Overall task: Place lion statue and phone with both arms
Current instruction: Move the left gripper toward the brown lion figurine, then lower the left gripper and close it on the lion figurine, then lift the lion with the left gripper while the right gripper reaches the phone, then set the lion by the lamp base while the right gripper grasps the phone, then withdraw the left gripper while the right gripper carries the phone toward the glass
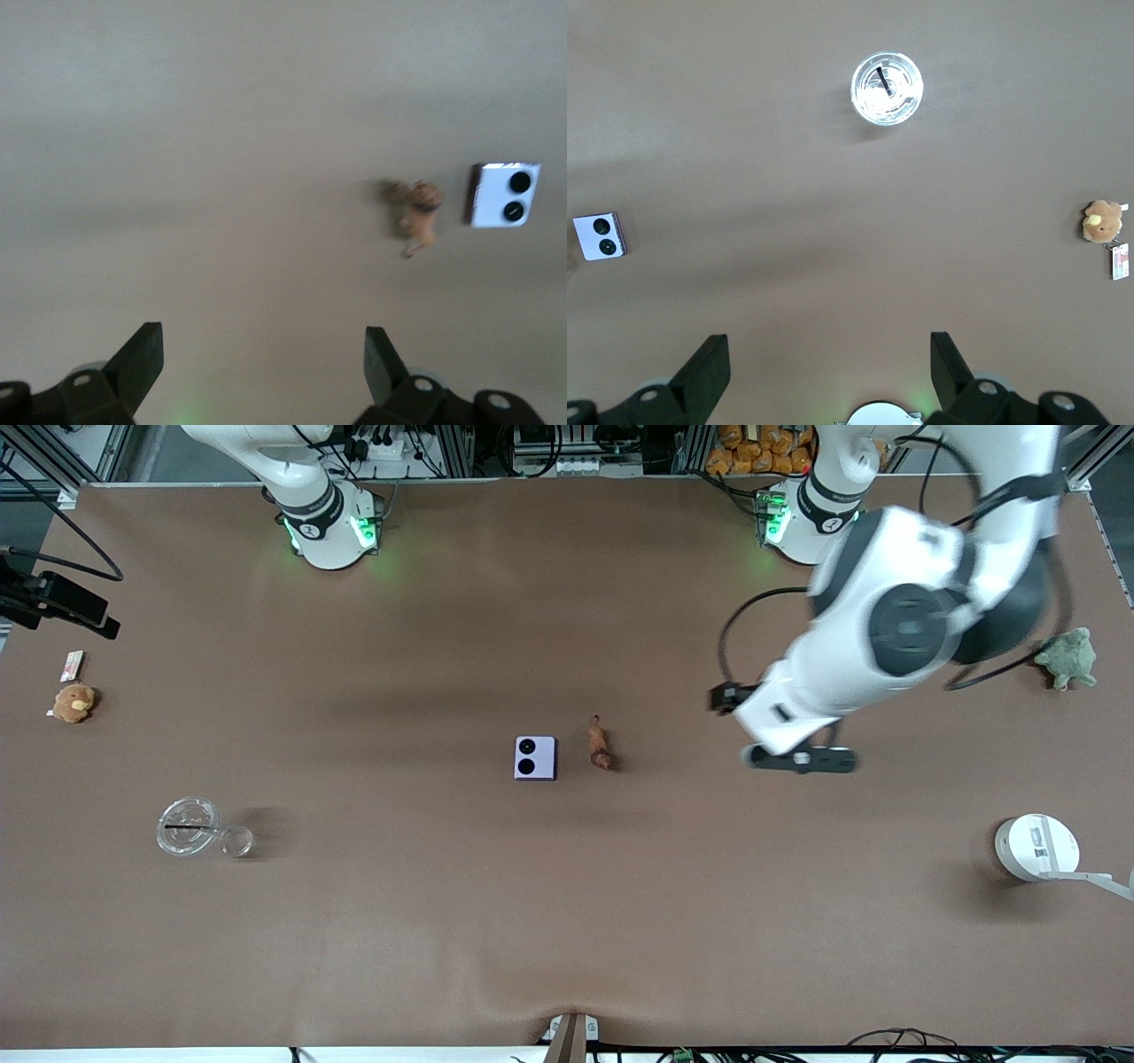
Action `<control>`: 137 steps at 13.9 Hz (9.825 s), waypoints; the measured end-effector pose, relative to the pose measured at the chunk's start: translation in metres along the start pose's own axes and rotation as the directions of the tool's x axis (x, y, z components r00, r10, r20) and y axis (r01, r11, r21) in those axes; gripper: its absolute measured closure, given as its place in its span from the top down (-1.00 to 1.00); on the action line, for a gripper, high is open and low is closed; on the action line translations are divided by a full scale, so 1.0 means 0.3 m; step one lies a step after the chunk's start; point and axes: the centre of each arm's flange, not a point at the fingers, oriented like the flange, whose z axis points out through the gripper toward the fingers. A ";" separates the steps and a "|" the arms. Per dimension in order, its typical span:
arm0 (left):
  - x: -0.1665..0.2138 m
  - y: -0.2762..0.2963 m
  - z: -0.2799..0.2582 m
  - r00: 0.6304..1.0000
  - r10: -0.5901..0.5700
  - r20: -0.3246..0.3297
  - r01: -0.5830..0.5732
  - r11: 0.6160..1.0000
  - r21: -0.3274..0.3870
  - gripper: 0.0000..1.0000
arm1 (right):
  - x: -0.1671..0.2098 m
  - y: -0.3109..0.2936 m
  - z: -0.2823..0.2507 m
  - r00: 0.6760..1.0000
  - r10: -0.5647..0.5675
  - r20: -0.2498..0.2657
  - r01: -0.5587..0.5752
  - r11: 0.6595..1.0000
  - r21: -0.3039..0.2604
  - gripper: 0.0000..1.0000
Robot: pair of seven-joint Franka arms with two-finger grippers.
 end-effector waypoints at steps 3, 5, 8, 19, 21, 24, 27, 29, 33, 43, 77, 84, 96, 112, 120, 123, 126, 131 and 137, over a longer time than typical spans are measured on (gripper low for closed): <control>-0.011 0.247 0.156 0.993 -0.098 -0.058 0.096 0.995 -0.030 1.00 | 0.003 0.000 0.004 1.000 0.000 0.002 0.000 1.000 0.000 1.00; -0.022 0.381 0.295 0.981 -0.179 -0.072 0.176 0.983 -0.047 1.00 | 0.008 0.000 0.010 1.000 0.000 0.006 0.000 1.000 -0.001 1.00; -0.023 0.487 0.525 0.971 -0.229 -0.062 0.227 0.973 -0.030 1.00 | 0.013 -0.001 0.018 1.000 0.001 0.010 -0.001 1.000 -0.002 1.00; -0.075 0.585 0.931 0.987 -0.153 -0.053 0.158 0.981 0.109 1.00 | 0.082 -0.035 0.122 0.998 -0.013 0.068 0.014 1.000 -0.011 1.00; -0.072 0.581 0.960 0.988 -0.140 -0.062 0.147 0.981 0.128 1.00 | 0.097 -0.037 0.148 0.997 -0.013 0.082 0.014 1.000 -0.013 1.00; -0.082 0.588 0.996 0.991 -0.115 -0.073 0.125 0.980 0.157 1.00 | 0.142 -0.042 0.228 0.992 -0.012 0.129 0.014 1.000 -0.019 1.00; -0.085 0.590 1.008 0.991 -0.105 -0.080 0.117 0.978 0.171 1.00 | 0.200 -0.049 0.339 0.983 -0.009 0.185 0.014 1.000 -0.027 1.00; -0.083 0.590 1.005 0.991 -0.105 -0.082 0.118 0.978 0.170 0.86 | 0.209 -0.056 0.353 0.982 -0.012 0.191 0.017 1.000 -0.025 1.00; -0.082 0.591 1.002 0.988 -0.127 -0.088 0.141 0.976 0.167 0.27 | 0.192 -0.172 0.336 0.982 -0.068 0.179 0.074 0.997 -0.026 1.00; -0.028 0.553 0.843 0.972 -0.196 -0.128 0.216 0.962 0.165 -0.31 | 0.243 -0.271 0.426 0.978 -0.103 0.184 0.091 0.993 0.069 1.00; 0.606 -1.434 0.747 0.950 0.283 -0.132 -0.220 0.907 0.359 -0.31 | -0.035 -1.521 1.577 0.985 -0.168 0.049 0.163 0.982 0.095 1.00; 0.607 -1.450 0.741 0.950 0.280 -0.140 -0.215 0.908 0.361 -0.31 | -0.042 -1.514 1.621 0.986 -0.161 0.042 0.157 0.983 0.093 1.00; 0.609 -1.449 0.747 0.949 0.281 -0.140 -0.216 0.908 0.360 1.00 | -0.080 -1.534 1.650 0.987 -0.159 0.017 0.157 0.985 0.067 0.66; 0.557 -1.371 0.448 0.973 0.205 -0.107 -0.160 0.930 0.331 1.00 | 0.455 -0.884 1.371 0.997 0.056 0.060 -0.060 0.996 0.059 0.66; 0.424 -1.151 0.370 0.992 0.106 -0.073 -0.083 0.961 0.262 1.00 | 0.595 -0.444 1.423 0.996 -0.041 0.079 0.035 0.997 0.076 0.66; 0.368 -1.110 0.292 0.996 0.085 -0.028 -0.075 0.963 0.261 1.00 | 0.607 -0.349 1.477 0.995 -0.083 0.062 0.078 0.994 0.080 0.66; 0.320 -1.078 0.198 0.998 0.055 -0.021 -0.047 0.963 0.264 1.00 | 0.611 -0.307 1.512 0.992 -0.119 0.046 0.115 0.990 0.081 0.66; 0.220 -1.005 -0.015 0.998 0.003 -0.062 0.010 0.979 0.205 1.00 | 0.624 -0.233 1.579 0.987 -0.157 0.038 0.154 0.985 0.080 0.66; -0.002 -0.929 -0.234 0.990 -0.037 -0.138 0.044 0.998 0.051 1.00 | 0.621 -0.247 1.601 0.986 -0.163 0.038 0.160 0.984 0.082 0.99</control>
